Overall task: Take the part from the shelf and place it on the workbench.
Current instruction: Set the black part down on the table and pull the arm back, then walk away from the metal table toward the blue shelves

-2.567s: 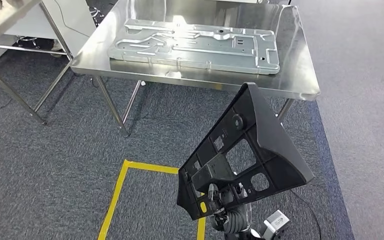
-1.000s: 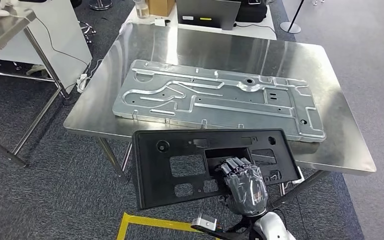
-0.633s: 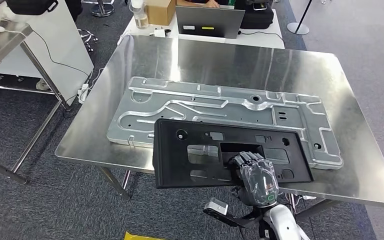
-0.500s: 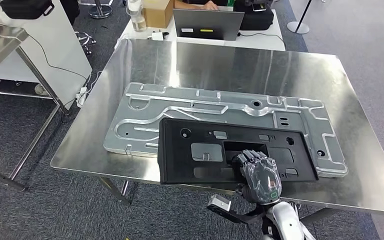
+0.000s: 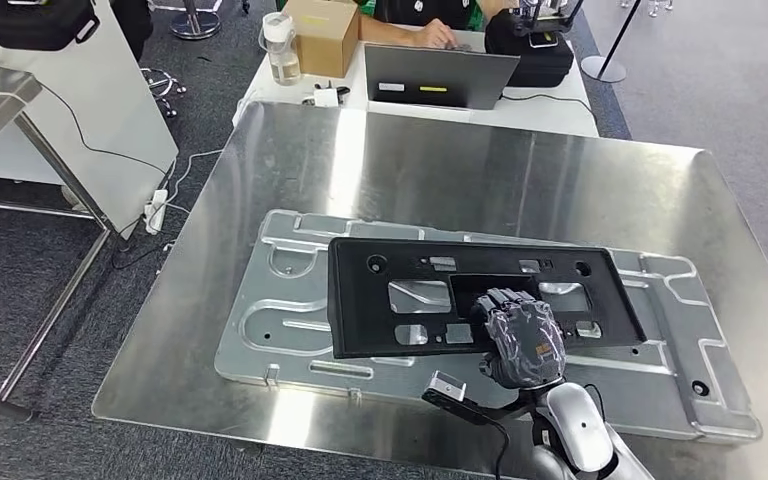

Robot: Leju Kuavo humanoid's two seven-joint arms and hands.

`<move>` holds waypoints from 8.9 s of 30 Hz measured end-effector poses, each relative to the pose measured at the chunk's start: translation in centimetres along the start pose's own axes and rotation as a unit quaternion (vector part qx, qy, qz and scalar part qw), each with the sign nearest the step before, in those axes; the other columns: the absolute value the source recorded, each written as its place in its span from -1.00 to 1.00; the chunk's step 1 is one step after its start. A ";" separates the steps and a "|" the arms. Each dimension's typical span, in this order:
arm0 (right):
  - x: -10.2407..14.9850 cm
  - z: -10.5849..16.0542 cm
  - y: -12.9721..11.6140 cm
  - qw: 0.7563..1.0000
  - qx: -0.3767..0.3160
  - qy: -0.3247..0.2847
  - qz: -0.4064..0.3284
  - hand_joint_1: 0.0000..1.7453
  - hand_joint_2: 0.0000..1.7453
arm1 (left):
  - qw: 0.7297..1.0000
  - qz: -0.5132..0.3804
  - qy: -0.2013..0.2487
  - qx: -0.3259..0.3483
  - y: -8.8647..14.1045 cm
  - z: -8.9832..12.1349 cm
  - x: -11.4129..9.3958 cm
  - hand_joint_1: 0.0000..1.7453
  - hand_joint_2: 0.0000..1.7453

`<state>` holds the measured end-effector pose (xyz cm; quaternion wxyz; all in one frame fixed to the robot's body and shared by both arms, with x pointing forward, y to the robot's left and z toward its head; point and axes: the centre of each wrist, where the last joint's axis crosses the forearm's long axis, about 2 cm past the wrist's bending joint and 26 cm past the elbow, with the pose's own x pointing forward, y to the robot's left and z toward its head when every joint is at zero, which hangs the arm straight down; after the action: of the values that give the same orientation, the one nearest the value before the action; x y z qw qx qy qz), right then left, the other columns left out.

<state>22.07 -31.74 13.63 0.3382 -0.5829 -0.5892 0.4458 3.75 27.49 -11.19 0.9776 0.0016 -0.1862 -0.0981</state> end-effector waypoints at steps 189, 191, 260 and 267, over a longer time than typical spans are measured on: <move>7.8 25.8 15.5 0.440 0.509 0.566 -0.476 -1.00 -1.00 | 0.991 0.080 -0.034 0.105 3.3 -0.1 0.1 -1.00 -1.00; 7.9 25.7 15.5 0.439 0.505 0.568 -0.480 -1.00 -1.00 | 0.991 0.082 -0.019 0.102 2.8 0.0 0.0 -1.00 -1.00; 10.2 25.4 15.3 0.415 0.519 0.554 -0.502 -1.00 -1.00 | 0.995 0.045 -0.042 0.074 1.6 0.0 0.1 -1.00 -1.00; 10.8 24.9 15.3 0.412 0.520 0.550 -0.508 -1.00 -1.00 | 0.995 0.039 -0.040 0.078 2.2 0.0 -0.1 -1.00 -1.00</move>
<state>4.06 -25.47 -11.05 0.9926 -0.0106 -0.1211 -0.0024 4.08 29.72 -11.16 0.9694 0.0663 -0.2320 -0.0452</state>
